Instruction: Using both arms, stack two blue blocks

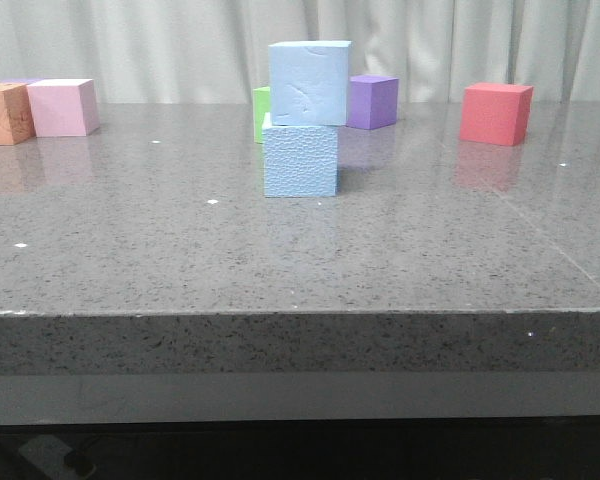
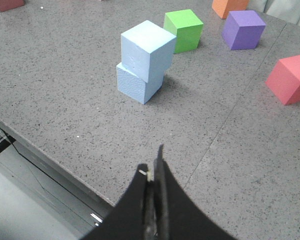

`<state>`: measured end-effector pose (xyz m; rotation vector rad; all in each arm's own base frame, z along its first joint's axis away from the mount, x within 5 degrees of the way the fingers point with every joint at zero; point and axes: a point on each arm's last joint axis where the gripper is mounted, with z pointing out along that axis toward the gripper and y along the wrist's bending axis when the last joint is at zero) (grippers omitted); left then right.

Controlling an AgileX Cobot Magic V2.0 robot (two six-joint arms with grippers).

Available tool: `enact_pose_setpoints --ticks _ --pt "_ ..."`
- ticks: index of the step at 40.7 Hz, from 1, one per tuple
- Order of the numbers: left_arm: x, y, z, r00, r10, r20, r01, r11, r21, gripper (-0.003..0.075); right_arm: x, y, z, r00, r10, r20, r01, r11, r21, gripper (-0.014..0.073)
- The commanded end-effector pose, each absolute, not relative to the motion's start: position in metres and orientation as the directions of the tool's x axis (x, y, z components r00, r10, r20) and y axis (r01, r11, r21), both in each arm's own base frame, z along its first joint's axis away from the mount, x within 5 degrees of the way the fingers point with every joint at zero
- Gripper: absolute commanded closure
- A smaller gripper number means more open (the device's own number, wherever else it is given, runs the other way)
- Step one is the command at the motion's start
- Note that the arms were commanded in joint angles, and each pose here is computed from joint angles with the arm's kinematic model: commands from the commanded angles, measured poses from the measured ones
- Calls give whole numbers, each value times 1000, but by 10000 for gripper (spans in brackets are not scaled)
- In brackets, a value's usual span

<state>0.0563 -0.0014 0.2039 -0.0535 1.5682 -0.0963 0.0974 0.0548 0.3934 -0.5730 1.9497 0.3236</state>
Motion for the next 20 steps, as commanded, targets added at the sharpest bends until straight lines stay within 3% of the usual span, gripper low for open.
enact_pose_setpoints --ticks 1,20 --pt "54 -2 213 117 -62 -991 35 998 -58 741 100 55 406 -285 -221 -933 -515 856 -45 714" --pt "54 -2 214 126 -28 -992 32 999 -24 741 100 55 406 -285 -221 -933 -515 856 -45 714"
